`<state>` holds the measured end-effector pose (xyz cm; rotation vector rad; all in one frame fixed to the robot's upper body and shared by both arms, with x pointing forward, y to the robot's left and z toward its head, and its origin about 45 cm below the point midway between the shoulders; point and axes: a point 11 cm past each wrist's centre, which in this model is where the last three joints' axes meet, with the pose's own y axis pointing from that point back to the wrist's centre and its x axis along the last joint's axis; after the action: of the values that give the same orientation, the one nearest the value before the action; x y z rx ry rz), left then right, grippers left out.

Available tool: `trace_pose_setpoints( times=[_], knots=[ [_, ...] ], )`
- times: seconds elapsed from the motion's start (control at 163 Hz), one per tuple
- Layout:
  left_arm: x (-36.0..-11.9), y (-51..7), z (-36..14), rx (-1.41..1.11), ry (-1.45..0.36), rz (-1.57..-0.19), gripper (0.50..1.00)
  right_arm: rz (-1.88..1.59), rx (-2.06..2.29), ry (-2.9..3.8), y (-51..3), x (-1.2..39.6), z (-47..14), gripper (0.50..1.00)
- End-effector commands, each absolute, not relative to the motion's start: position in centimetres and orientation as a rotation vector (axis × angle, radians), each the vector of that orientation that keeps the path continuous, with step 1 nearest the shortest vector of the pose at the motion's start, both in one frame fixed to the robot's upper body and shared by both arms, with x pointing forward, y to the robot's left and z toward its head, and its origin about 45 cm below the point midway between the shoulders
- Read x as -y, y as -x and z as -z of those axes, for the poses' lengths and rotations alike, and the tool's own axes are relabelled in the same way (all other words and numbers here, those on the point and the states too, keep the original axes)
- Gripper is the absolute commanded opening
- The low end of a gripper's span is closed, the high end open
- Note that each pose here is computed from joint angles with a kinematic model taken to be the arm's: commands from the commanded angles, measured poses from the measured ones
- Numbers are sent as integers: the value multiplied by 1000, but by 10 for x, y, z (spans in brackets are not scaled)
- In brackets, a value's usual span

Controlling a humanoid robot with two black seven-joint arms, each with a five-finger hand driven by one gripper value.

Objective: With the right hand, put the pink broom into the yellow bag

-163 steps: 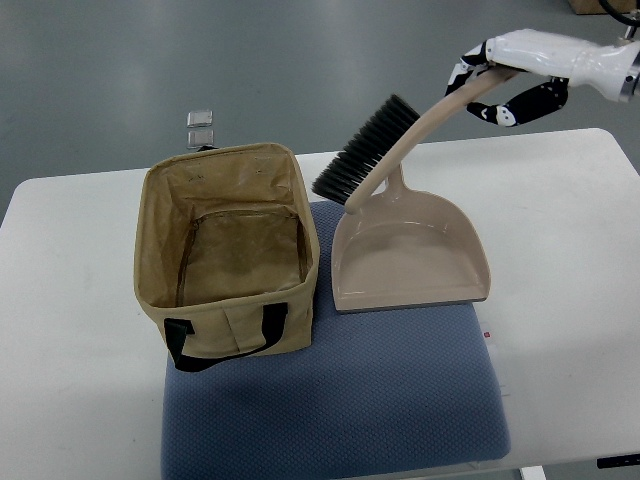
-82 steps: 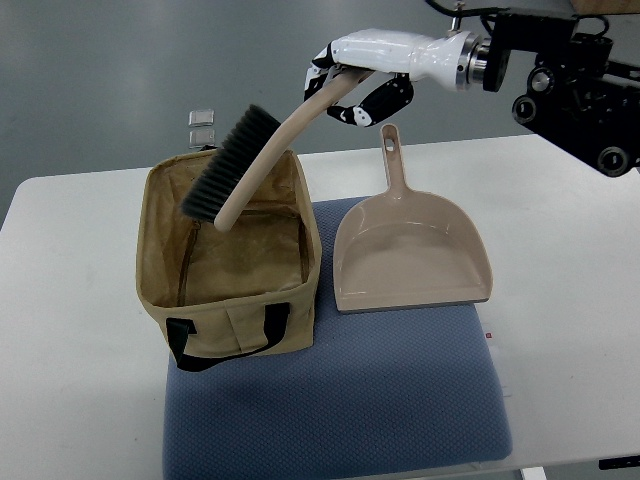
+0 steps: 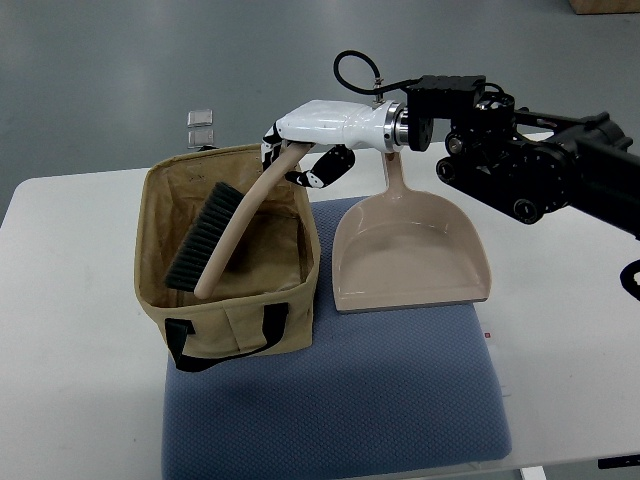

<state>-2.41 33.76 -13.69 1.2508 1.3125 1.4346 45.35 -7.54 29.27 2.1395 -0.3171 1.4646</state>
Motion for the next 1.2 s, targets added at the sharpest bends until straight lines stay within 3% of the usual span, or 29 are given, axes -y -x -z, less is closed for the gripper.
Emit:
trace_pose_setpoints(
  times=[0.0,0.343,0.447,0.538,0.991,1.193],
  knots=[
    [-338,24,137,-1312,-1252,-1436,1000,-1467,290,-2136,-449,66,-280,500],
    [-338,24,137,-1312,-1251,-1435,1000,-1470,285,-2143,-444,63,-269,525],
    [-338,24,137,-1312,-1251,-1435,1000,-1487,299,-2146,-444,61,-270,586],
    [-337,24,137,-1313,-1250,-1434,1000,-1492,310,-2144,-445,63,-272,680],
    [-338,24,137,-1312,-1251,-1435,1000,-1498,356,-2150,-450,68,-284,729],
    [-337,24,137,-1313,-1250,-1434,1000,-1480,545,-2185,-469,93,-319,746]
  ],
)
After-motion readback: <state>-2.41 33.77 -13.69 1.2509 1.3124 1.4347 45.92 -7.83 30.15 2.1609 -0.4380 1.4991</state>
